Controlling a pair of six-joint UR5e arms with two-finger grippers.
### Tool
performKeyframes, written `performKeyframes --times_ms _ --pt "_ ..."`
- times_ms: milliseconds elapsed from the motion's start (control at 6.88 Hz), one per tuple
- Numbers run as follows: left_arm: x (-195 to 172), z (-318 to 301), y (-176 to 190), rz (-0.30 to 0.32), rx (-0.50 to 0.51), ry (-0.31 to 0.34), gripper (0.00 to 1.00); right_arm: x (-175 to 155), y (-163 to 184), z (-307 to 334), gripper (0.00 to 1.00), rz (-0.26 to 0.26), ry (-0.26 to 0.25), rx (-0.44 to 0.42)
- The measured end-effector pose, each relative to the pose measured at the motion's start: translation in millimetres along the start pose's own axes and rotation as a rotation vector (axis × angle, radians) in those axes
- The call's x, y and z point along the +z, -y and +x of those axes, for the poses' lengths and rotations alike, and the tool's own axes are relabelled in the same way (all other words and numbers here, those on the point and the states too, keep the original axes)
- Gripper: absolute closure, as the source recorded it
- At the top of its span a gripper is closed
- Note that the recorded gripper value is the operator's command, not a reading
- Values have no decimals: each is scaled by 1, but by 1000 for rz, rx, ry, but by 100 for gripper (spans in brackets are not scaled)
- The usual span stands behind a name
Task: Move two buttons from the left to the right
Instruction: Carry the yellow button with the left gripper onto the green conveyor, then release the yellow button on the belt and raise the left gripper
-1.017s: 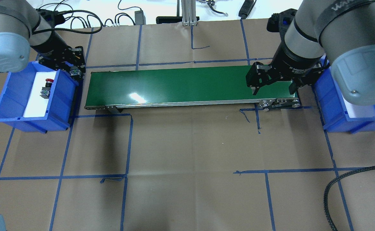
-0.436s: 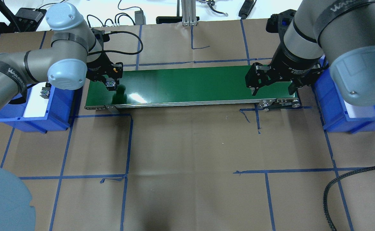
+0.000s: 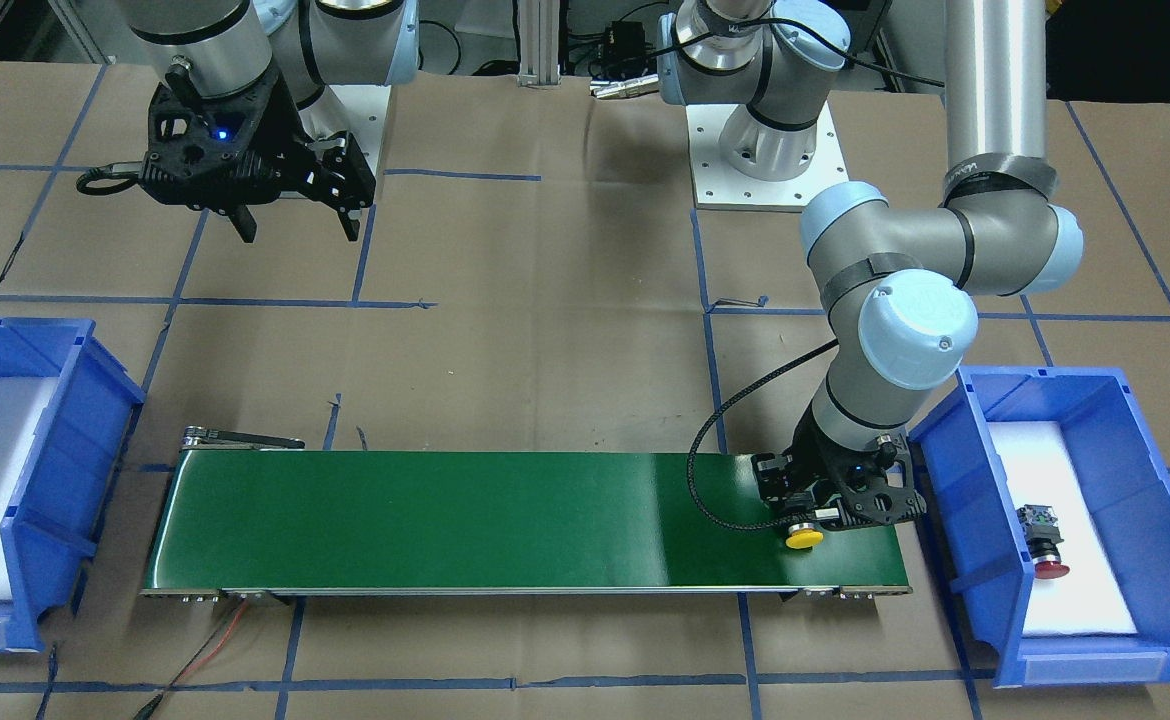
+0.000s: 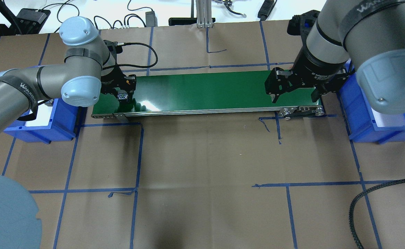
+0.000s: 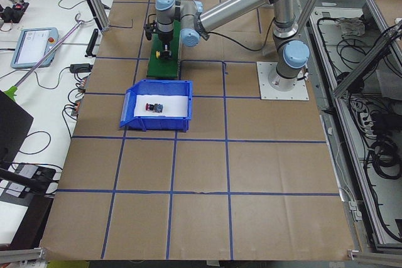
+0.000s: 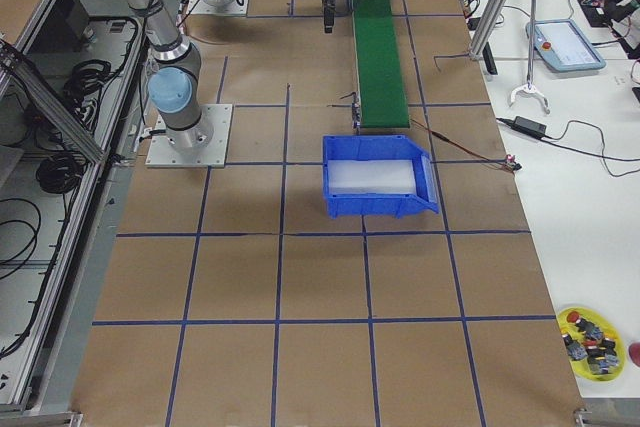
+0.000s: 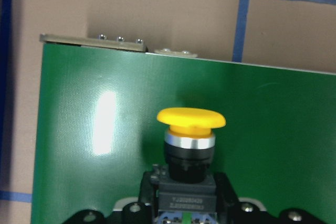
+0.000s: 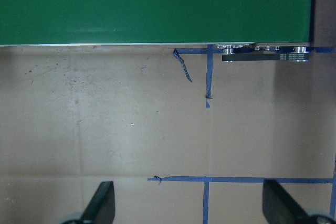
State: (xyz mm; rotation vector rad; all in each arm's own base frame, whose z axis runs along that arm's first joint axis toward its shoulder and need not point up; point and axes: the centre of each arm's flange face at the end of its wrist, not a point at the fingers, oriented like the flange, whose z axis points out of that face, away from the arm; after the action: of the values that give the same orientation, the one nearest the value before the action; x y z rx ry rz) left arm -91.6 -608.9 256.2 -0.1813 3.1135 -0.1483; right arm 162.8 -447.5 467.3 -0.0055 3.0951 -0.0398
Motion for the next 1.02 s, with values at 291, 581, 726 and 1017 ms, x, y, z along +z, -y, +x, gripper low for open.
performKeyframes --times_ms 291,581,726,1017 --pt "-24 0 9 44 -4 -5 0 0 0 0 0 0 0 0" --pt "-76 -2 26 75 -5 -4 0 0 0 0 0 1 1 0" --pt "-108 -4 33 69 1 -3 0 0 0 0 0 1 1 0" --pt "-146 -9 39 61 22 -2 0 0 0 0 0 1 1 0"
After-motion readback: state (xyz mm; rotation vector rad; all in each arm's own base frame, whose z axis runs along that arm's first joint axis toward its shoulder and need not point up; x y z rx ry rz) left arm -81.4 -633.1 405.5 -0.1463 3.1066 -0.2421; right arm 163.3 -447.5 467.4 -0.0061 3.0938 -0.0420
